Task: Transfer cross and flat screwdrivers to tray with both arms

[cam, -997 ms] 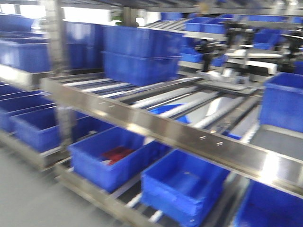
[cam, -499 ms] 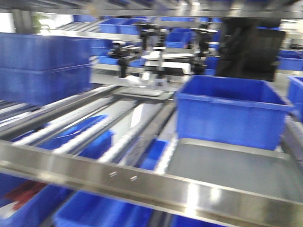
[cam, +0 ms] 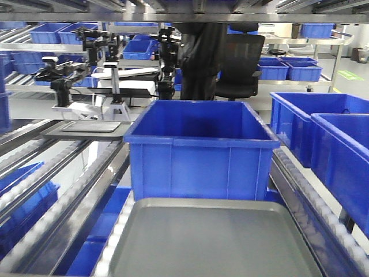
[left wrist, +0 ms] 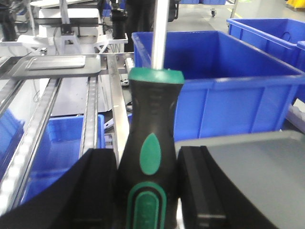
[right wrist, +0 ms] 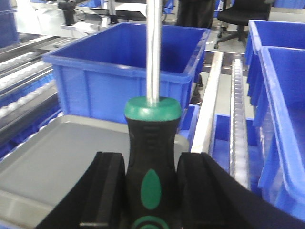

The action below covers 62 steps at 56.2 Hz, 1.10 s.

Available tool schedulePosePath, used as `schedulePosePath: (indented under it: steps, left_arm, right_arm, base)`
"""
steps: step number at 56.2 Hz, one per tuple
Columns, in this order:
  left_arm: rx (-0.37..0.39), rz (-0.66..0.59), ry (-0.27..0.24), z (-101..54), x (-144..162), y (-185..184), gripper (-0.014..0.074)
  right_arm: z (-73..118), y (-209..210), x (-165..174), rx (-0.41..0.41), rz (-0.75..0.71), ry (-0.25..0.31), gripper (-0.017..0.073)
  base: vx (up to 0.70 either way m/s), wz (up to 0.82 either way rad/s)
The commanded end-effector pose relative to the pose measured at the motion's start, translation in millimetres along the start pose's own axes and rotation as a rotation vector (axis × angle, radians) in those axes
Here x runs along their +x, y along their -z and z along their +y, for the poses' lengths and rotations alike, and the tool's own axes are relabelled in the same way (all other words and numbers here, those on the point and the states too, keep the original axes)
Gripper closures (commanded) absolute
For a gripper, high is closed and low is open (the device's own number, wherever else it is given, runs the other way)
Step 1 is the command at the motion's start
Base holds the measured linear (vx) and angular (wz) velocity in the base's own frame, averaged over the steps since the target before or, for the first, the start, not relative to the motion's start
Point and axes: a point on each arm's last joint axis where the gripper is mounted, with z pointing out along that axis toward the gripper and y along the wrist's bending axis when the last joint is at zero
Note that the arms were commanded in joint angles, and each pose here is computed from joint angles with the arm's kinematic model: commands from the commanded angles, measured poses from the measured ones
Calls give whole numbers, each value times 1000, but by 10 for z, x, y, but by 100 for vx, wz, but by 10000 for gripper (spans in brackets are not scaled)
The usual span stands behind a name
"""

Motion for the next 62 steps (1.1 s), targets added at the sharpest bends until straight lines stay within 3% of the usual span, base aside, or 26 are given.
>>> schedulePosePath:
  steps: [1, 62]
  left_arm:
    - [18, -132, 4, -26, -165, 94, 596]
    - [18, -134, 4, -27, -166, 103, 596]
  right_arm:
    - [0, 66, -146, 10, -113, 3, 567]
    - [1, 66, -142, 9, -109, 3, 567]
  base:
    - [24, -10]
    - [5, -2]
